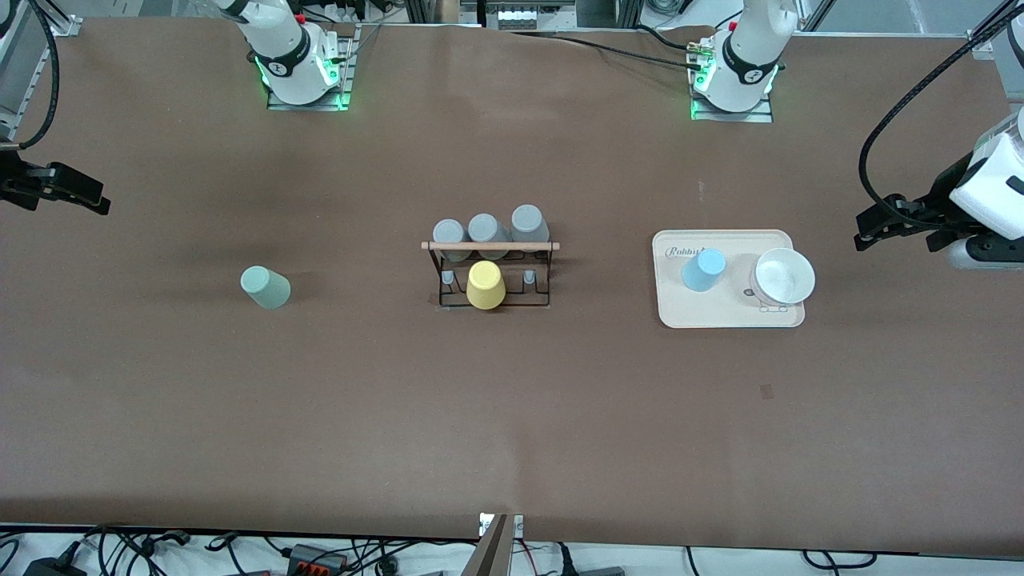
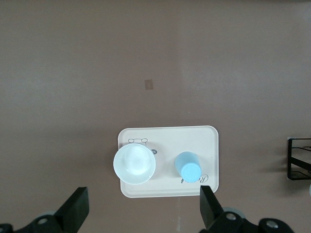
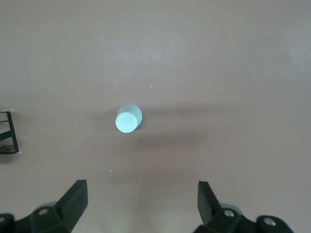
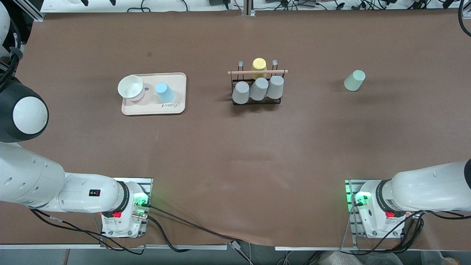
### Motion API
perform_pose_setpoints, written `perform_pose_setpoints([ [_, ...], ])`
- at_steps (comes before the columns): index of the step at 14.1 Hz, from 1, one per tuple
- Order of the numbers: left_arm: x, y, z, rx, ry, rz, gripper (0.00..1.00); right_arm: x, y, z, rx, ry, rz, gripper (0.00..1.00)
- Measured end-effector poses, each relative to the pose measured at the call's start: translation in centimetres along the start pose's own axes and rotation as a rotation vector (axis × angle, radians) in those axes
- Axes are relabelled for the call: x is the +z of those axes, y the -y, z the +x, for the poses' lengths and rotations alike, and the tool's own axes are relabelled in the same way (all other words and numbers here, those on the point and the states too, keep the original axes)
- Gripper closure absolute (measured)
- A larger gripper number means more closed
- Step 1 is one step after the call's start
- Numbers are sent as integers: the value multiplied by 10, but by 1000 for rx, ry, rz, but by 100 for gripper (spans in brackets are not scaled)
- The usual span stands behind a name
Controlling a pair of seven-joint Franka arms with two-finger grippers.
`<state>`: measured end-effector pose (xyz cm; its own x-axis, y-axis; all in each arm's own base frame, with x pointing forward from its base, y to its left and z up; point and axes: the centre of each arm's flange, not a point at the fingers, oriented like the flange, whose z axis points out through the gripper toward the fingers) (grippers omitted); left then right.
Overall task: Hang scattered cups on rack with three cups
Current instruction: 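Reach the left gripper down to the light blue cup on the tray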
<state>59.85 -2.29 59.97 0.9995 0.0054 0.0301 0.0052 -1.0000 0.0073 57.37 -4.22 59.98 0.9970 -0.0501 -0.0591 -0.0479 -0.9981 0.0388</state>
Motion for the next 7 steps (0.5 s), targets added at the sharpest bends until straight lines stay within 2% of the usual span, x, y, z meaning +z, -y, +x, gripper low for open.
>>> perform_pose_setpoints([
  [7,8,-2,0,8,16,0,0,9,2,3,2,17,10,0],
])
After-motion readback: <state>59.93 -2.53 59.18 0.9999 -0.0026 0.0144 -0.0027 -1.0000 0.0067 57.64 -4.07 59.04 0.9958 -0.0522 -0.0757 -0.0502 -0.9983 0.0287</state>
